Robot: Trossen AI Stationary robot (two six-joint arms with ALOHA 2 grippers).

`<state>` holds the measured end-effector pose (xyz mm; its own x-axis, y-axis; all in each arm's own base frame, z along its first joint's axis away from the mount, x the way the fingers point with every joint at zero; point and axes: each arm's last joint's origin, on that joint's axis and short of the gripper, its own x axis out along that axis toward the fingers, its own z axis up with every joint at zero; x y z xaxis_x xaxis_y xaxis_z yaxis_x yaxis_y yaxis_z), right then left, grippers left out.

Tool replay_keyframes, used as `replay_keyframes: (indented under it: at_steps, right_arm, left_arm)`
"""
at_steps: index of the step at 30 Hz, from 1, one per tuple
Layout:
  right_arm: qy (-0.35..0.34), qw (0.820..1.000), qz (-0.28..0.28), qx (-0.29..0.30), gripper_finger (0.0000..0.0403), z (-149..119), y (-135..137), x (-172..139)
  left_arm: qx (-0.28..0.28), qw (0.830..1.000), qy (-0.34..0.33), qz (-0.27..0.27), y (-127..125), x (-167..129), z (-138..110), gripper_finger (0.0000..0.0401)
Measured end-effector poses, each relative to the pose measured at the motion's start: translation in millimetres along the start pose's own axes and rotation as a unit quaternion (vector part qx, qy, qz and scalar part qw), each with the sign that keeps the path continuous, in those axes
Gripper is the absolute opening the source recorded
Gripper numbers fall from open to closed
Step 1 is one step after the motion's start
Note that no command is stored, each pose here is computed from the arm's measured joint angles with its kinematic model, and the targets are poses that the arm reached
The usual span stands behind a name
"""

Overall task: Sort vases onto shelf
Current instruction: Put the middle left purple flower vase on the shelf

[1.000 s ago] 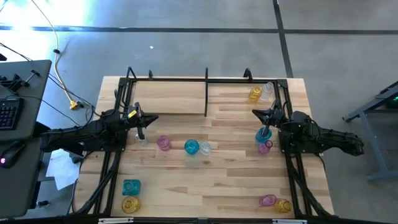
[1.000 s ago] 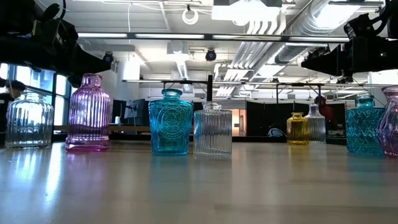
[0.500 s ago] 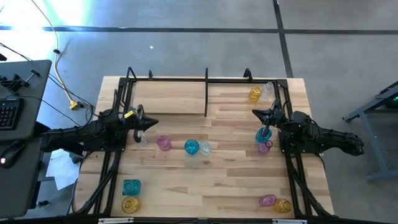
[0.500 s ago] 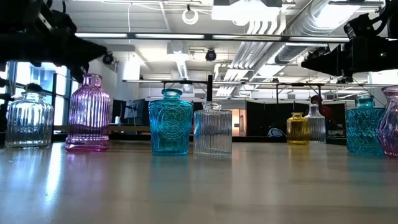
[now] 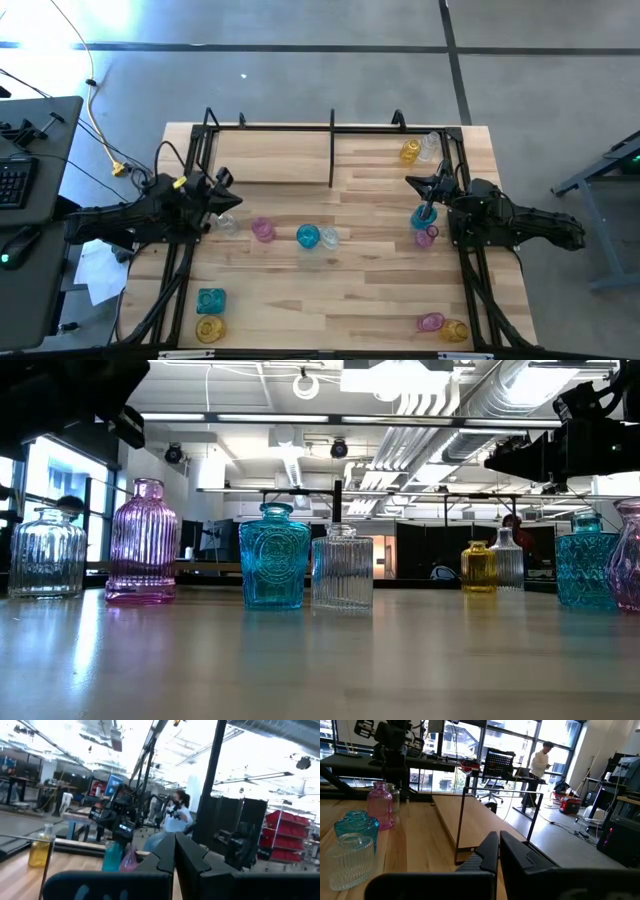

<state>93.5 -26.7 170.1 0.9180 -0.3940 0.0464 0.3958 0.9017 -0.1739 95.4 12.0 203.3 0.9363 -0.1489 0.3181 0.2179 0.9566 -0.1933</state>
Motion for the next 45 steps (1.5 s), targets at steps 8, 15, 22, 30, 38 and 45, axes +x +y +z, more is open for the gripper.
replay_keyframes:
  at_steps: [8, 15, 22, 30, 38, 45]
  right_arm:
    - [0.000, 1.000, 0.000, 0.000, 0.0000, 0.0, 0.0, 0.0]
    - [0.000, 1.000, 0.000, 0.000, 0.0000, -0.1, 0.0, 0.0]
    - [0.000, 1.000, 0.000, 0.000, 0.0000, -0.1, 0.0, 0.0]
    - [0.000, 1.000, 0.000, 0.000, 0.0000, 0.1, 0.0, 0.0]
    - [0.000, 1.000, 0.000, 0.000, 0.0000, -0.1, 0.0, 0.0]
    - [0.000, 1.000, 0.000, 0.000, 0.0000, 0.0, 0.0, 0.0]
  left_arm:
    - [0.039, 0.996, 0.063, 0.046, 3.8, 13.2, 5.1, 0.0000]
    - [0.046, 0.982, 0.163, 0.083, 13.6, 38.0, 5.8, 0.0023]
    - [0.062, 0.954, 0.279, 0.089, 19.7, 57.7, 8.5, 0.0068]
    - [0.038, 0.951, 0.290, 0.098, 18.4, 71.1, 27.8, 0.0116]
    - [0.040, 0.949, 0.296, 0.097, 10.6, 78.6, 58.6, 0.0119]
    - [0.015, 0.938, 0.329, 0.107, 2.7, 80.1, 83.8, 0.0082]
